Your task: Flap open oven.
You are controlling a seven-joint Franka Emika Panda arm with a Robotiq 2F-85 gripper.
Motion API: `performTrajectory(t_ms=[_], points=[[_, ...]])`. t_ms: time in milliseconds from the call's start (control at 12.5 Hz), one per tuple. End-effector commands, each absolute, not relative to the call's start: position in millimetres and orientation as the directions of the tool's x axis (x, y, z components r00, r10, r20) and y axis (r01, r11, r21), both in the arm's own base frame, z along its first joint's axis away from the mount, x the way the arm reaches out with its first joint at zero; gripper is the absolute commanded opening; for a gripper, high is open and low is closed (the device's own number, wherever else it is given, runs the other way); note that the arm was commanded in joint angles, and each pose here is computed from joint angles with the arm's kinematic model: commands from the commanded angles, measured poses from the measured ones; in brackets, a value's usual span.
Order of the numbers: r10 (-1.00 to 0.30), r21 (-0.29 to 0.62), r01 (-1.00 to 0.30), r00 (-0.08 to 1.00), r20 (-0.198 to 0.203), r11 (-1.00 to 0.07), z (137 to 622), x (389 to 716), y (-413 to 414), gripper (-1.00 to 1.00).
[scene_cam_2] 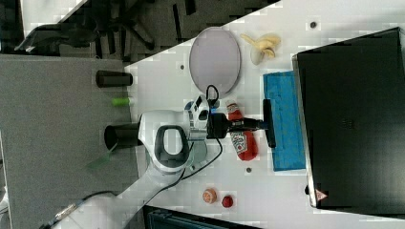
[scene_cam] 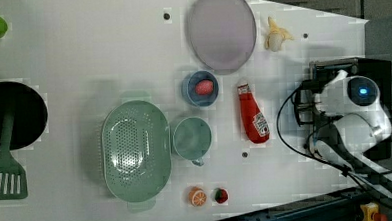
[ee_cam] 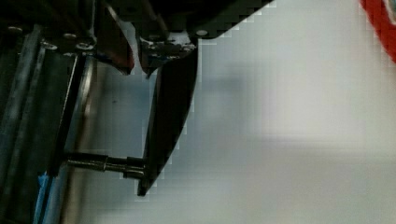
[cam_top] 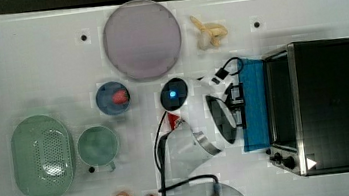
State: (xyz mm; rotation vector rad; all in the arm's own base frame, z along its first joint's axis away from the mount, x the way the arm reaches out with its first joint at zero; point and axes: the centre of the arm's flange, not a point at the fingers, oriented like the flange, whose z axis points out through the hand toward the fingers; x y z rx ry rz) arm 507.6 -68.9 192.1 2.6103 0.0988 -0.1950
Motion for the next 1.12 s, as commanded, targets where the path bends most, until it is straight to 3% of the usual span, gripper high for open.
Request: performTrajectory(t_ms=[80, 400, 800, 960, 1120], points=[[-0.044, 0.538, 0.027, 0.992, -0.118, -0.843, 167, 505, -47, -0.65], [-0.047, 0.573, 0.027, 0.992, -0.114, -0.819, 128, 506, -26, -0.65], [-0.022, 0.573, 0.041, 0.995, -0.102, -0.819, 125, 517, -13, -0.65], [-0.060, 0.528, -0.029, 0.997, -0.041, -0.849, 145, 530, -1, -0.65], [-0.202, 0.432, -0.194, 0.979, 0.028, -0.881, 182, 542, 4, -0.65]])
